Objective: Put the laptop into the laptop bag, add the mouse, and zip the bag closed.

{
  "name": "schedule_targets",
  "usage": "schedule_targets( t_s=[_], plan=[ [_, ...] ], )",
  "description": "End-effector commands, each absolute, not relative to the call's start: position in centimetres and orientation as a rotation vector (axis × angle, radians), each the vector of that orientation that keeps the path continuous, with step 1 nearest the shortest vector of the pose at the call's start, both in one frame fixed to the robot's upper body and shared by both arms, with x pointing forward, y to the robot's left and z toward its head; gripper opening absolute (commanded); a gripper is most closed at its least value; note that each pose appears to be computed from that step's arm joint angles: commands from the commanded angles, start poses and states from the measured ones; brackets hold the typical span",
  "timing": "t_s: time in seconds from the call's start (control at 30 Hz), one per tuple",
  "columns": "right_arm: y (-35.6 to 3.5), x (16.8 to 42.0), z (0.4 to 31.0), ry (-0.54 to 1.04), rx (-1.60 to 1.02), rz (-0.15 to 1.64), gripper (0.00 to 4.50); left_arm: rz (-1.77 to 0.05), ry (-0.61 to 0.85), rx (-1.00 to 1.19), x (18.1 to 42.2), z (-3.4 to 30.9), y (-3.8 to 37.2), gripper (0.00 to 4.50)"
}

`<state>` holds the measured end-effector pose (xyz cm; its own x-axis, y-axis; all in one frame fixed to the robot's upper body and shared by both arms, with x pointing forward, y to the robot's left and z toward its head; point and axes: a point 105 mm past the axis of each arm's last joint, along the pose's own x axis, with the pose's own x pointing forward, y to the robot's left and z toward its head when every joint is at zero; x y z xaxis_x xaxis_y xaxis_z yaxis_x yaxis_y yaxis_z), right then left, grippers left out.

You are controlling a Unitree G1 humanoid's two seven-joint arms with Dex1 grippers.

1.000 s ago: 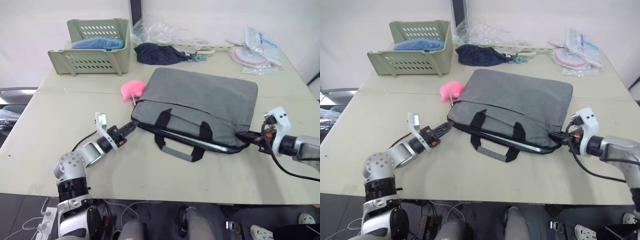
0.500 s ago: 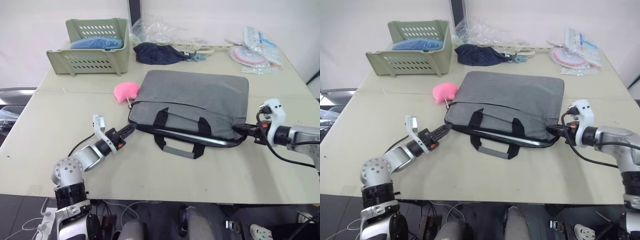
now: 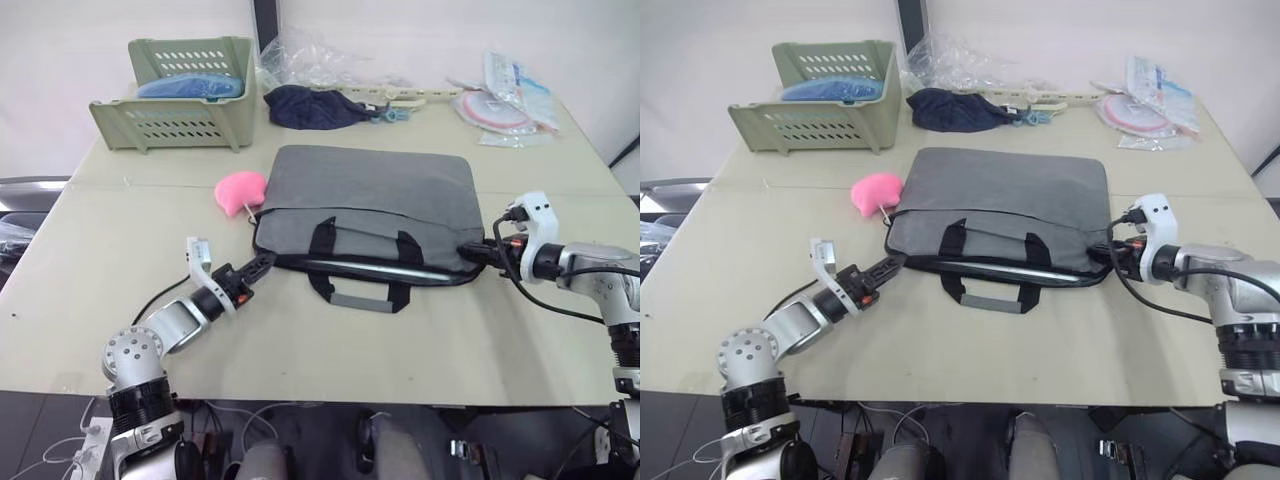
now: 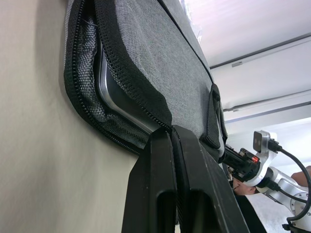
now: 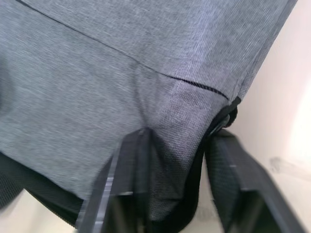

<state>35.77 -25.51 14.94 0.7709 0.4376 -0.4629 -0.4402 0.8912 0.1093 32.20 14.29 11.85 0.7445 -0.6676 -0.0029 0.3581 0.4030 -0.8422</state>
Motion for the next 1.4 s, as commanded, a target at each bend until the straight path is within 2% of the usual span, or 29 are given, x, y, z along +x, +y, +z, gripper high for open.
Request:
schedule_targets(
  t_s=[0.03, 0.33, 0.57, 0.67, 1.0, 1.1, 1.2, 1.3, 1.4],
  plan=[
    [-25.9, 36.1, 16.2, 0.438, 0.045, 0.46, 2.95, -0.685, 0.386, -0.955, 31.8, 11.7, 13.9, 0.0],
    [-27.5, 33.9, 15.0, 0.465, 0.233, 0.355, 2.95, -0.688, 0.394, -0.955, 32.0, 11.5, 13.9, 0.0],
    [-25.6, 32.4, 12.9, 0.502, 0.317, 0.347, 2.95, -0.695, 0.401, -0.956, 32.2, 11.4, 13.7, 0.0],
    [-25.0, 32.6, 12.6, 0.503, 0.327, 0.353, 2.95, -0.7, 0.404, -0.955, 32.3, 11.4, 13.6, 0.0],
    [-26.8, 34.2, 12.0, 0.506, 0.336, 0.277, 2.95, -0.681, 0.399, -0.957, 32.2, 11.2, 14.0, 0.0],
    [-26.4, 34.3, 12.2, 0.505, 0.331, 0.299, 2.21, -0.679, 0.398, -0.958, 32.2, 11.2, 14.0, 0.0],
    [-26.2, 34.3, 12.3, 0.508, 0.316, 0.313, 0.94, -0.677, 0.396, -0.959, 32.2, 11.2, 14.1, 0.0],
    [-26.4, 34.5, 12.5, 0.502, 0.306, 0.308, 0.02, -0.675, 0.396, -0.959, 32.1, 11.2, 14.1, 0.0],
    [-26.9, 35.2, 13.2, 0.486, 0.289, 0.3, 0.02, -0.673, 0.401, -0.96, 31.8, 11.0, 14.2, 0.0]
  ],
)
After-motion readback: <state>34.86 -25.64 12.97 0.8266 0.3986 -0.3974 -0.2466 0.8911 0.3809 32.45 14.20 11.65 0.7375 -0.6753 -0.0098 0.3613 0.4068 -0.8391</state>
